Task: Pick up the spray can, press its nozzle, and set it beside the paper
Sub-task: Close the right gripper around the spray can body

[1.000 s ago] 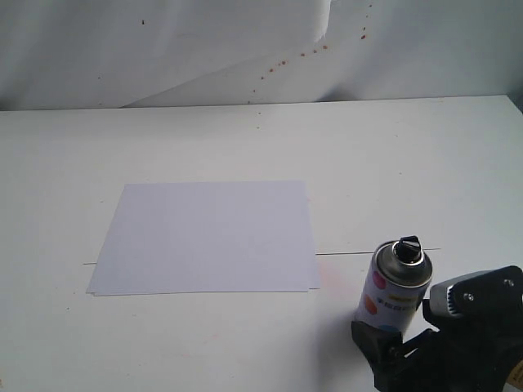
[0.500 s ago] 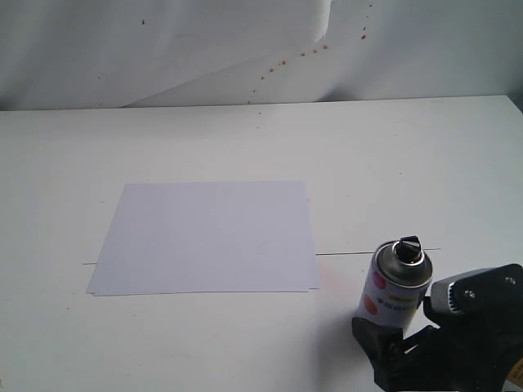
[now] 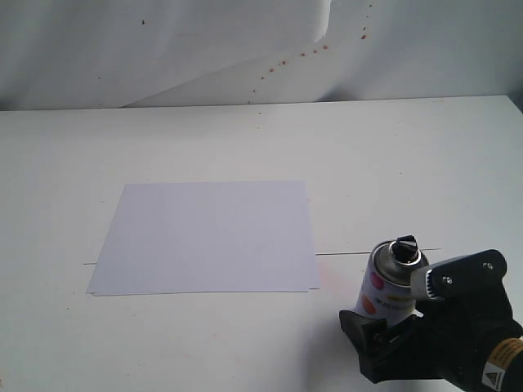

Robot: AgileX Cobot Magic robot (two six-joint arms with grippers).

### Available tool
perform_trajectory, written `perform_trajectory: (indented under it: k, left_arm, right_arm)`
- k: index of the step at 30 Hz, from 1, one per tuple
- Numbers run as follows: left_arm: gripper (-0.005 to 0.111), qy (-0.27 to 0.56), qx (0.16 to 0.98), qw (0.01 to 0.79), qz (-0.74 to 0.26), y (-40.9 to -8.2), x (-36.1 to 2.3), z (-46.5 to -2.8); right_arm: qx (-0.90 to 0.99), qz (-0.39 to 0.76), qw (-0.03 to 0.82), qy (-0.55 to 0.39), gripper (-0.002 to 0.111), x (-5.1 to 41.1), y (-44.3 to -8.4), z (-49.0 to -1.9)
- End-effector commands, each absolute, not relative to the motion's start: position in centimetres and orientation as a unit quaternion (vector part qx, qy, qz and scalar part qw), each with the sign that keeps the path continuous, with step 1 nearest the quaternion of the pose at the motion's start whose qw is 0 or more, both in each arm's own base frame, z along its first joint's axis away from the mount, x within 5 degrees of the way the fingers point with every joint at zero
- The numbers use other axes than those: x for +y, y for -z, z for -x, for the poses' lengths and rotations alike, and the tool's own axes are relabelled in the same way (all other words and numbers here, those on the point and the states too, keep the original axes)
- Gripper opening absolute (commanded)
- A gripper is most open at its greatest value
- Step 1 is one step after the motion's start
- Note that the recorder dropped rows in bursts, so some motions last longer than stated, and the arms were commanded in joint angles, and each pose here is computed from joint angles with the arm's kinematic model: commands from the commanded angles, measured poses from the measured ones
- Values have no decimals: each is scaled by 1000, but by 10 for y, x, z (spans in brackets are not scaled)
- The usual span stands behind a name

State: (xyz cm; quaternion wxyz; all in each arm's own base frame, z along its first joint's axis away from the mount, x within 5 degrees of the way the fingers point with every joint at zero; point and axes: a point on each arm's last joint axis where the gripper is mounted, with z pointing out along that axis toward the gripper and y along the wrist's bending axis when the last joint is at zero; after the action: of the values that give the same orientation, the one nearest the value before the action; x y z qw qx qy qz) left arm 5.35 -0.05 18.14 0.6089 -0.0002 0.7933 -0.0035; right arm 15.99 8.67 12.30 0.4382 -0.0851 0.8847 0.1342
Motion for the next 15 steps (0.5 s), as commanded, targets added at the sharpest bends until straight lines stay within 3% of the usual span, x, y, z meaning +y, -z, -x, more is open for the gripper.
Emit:
perform_trajectory:
  k: [1,15]
  left_arm:
    - [0,3,791,612,1,-182,0,-54]
    - [0,2,791,612,0,-182,0,-54]
  right_arm:
    - [882,87,444,-134,90,88,-124,-161]
    - [881,80,447,-134,90,87,-125,-162]
